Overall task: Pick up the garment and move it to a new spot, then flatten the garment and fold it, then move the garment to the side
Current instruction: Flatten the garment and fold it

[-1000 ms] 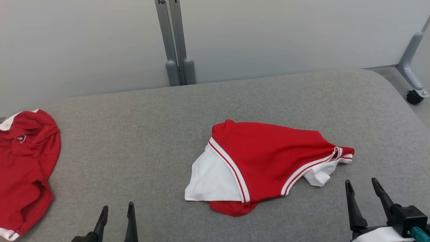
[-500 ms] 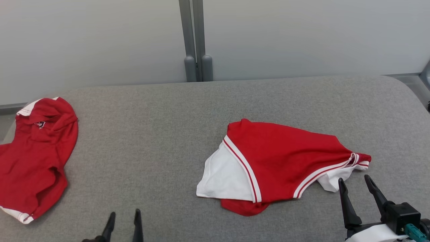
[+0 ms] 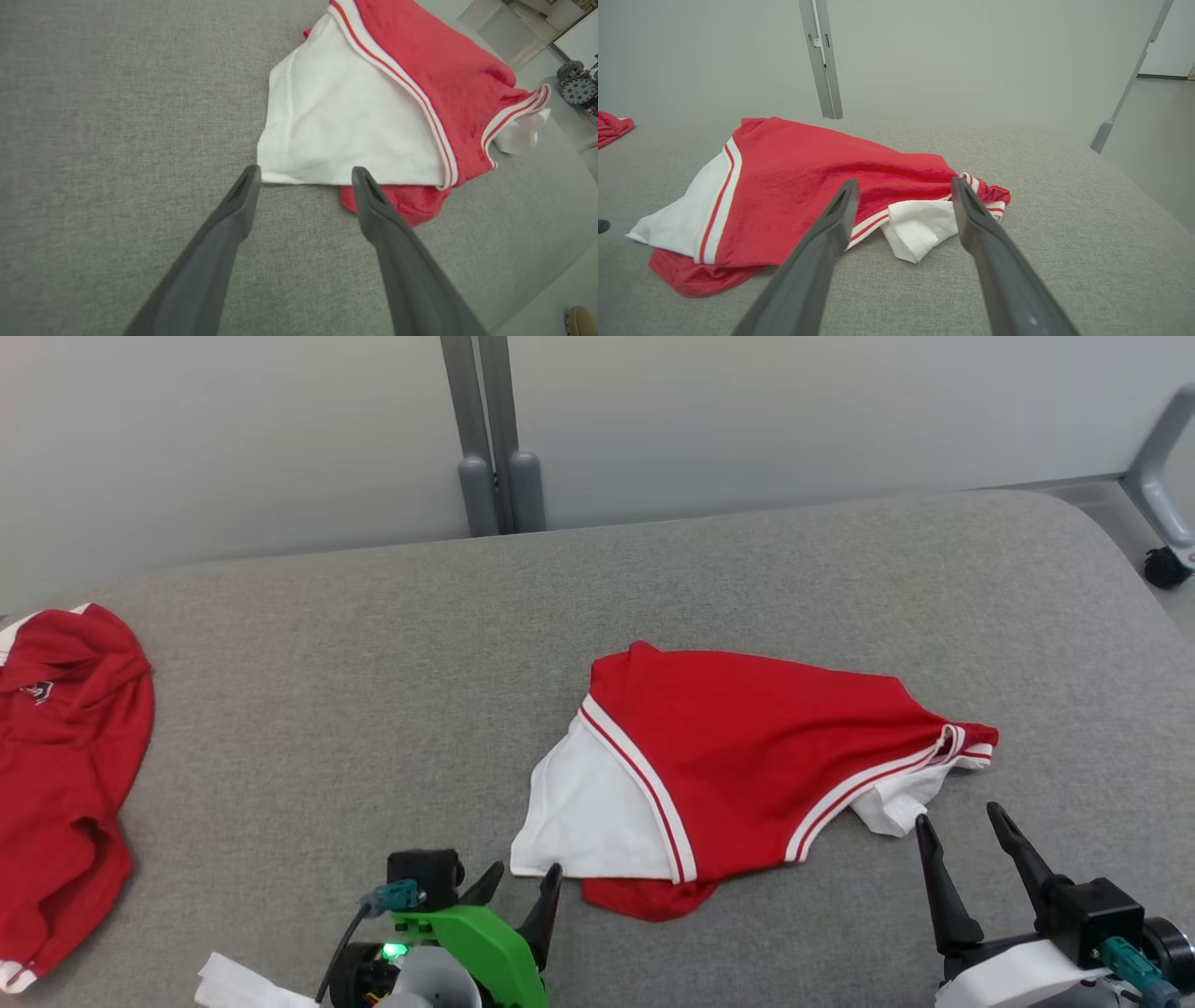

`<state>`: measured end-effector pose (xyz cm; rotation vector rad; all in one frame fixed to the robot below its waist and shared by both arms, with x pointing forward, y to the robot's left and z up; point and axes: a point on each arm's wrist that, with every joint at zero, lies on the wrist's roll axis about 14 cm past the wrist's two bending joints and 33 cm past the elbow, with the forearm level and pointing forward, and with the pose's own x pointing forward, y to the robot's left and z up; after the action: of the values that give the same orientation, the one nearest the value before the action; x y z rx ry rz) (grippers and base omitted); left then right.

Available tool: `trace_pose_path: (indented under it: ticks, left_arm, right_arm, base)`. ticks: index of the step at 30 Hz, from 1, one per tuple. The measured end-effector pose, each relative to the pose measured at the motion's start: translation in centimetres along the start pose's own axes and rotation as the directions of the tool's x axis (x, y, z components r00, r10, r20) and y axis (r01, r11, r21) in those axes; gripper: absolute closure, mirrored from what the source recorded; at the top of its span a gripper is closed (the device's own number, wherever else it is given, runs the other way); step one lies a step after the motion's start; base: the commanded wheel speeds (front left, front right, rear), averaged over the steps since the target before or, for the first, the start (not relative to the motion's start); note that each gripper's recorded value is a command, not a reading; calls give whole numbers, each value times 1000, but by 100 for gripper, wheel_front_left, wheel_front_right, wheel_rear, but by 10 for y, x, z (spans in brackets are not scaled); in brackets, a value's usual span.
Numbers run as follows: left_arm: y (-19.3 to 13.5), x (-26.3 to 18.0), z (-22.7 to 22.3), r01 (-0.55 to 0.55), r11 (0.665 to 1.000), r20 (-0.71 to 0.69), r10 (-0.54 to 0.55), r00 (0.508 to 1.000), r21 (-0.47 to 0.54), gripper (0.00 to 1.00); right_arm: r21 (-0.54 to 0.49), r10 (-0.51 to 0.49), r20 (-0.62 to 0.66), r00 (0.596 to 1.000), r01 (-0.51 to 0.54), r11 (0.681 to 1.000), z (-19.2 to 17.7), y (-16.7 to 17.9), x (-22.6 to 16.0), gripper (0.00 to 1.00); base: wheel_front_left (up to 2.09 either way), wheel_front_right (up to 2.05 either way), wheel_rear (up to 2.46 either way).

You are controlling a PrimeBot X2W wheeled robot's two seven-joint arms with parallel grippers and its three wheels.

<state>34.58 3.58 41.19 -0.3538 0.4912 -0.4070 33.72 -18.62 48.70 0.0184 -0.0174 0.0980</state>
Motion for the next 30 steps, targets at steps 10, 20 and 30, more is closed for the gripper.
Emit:
trace_pose_path:
  ticks: [10, 20, 30]
  left_arm:
    - [18, 30, -24, -73, 997, -139, 74, 988, 8, 69]
    - [14, 43, -24, -42, 999, -156, 39, 987, -17, 100]
    - [-116, 83, 127, 360, 932, 110, -362, 926, 38, 100]
  right_arm:
    - [8, -80, -31, 996, 80, 997, -9, -21, -8, 0]
    - [12, -107, -33, 994, 107, 994, -10, -27, -12, 0]
    - [28, -134, -2, 991, 134, 991, 1, -32, -5, 0]
  base:
    - [0, 0, 0]
    - [0, 0, 0]
    - [0, 0, 0]
